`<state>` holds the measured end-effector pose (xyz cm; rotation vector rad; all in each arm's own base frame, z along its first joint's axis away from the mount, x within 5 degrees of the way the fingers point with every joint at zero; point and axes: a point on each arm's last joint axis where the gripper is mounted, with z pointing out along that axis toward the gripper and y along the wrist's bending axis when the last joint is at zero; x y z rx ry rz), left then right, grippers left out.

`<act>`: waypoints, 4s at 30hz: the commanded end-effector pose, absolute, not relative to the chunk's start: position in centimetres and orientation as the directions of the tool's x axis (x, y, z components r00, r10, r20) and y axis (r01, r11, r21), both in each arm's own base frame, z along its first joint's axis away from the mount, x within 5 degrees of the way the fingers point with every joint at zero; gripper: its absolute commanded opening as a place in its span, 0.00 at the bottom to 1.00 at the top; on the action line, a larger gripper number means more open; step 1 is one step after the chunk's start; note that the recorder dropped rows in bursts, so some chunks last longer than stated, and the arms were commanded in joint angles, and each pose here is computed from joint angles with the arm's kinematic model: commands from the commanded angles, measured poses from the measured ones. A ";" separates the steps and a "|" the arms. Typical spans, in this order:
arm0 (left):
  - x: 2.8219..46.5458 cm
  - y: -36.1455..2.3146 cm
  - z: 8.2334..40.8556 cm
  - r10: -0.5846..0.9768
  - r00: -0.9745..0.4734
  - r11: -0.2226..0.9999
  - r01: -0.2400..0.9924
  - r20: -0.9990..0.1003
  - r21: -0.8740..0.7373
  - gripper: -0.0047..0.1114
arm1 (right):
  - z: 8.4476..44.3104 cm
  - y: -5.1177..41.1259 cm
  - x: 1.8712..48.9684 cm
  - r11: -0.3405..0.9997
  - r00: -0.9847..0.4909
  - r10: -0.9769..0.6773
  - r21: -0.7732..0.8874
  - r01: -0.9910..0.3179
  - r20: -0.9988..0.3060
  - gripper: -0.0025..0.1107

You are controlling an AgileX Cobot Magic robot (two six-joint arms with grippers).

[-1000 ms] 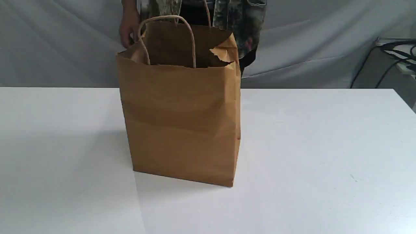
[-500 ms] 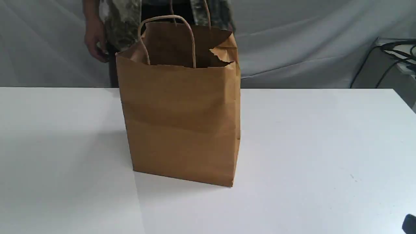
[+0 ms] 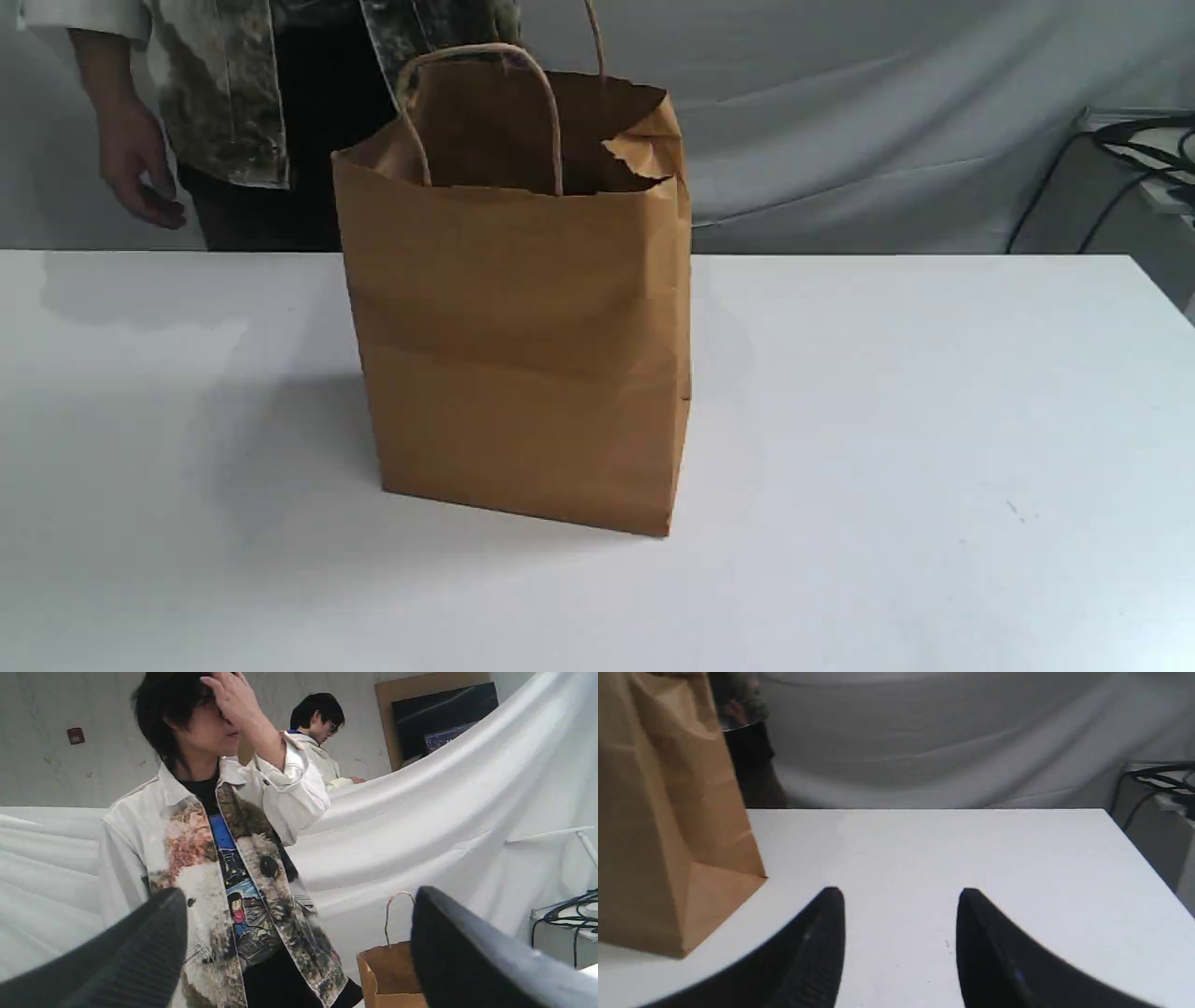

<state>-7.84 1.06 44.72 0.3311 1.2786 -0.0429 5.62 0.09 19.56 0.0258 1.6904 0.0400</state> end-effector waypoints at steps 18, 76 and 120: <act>-7.7 1.0 44.6 0.142 0.288 0.954 0.215 -0.947 0.208 0.63 | 18.5 -0.3 5.4 0.996 -0.224 0.068 0.052 0.077 -0.972 0.37; -5.0 1.3 43.9 0.251 0.249 0.953 0.107 -0.935 0.284 0.04 | 18.6 -0.5 5.4 0.997 -0.217 -0.012 -0.029 0.076 -0.976 0.37; 5.6 0.0 20.2 -0.019 -0.036 1.000 0.001 -0.999 -0.019 0.04 | 18.6 -0.5 5.4 0.997 -0.216 -0.010 -0.027 0.075 -0.976 0.37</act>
